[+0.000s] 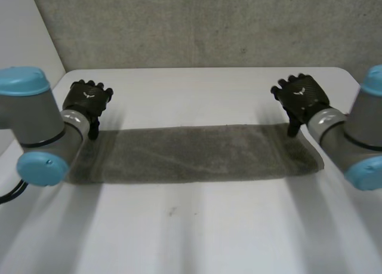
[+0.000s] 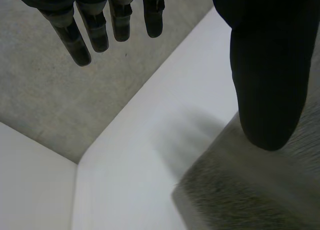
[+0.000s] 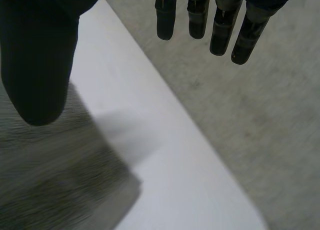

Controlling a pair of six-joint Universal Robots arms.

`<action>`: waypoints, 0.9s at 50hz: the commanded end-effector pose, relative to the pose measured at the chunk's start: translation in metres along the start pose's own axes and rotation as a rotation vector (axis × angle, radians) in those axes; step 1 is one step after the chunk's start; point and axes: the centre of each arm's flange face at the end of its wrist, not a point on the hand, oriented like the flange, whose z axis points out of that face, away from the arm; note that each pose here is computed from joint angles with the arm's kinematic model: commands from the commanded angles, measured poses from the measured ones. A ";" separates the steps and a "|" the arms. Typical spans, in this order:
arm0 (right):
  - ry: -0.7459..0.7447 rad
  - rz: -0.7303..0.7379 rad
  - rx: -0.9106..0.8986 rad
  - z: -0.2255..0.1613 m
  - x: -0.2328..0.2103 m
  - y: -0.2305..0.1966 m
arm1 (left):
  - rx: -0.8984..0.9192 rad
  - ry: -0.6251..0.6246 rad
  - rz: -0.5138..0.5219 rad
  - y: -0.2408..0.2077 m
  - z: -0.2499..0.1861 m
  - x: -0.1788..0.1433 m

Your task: Fold the towel.

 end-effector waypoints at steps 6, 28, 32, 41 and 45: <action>-0.181 0.224 -0.289 -0.035 0.011 0.042 | 0.109 0.143 -0.312 -0.005 -0.057 0.003; -0.102 0.124 -0.309 -0.016 0.012 0.110 | 0.194 0.219 -0.509 -0.002 -0.074 0.010; -0.043 0.069 -0.314 -0.012 0.024 0.115 | 0.195 0.217 -0.509 -0.003 -0.075 0.009; 0.204 -0.157 -0.341 -0.015 0.069 0.109 | 0.216 0.201 -0.505 -0.009 -0.078 0.004; 0.283 -0.387 -0.422 -0.019 0.094 0.116 | 0.229 0.197 -0.503 -0.012 -0.081 0.002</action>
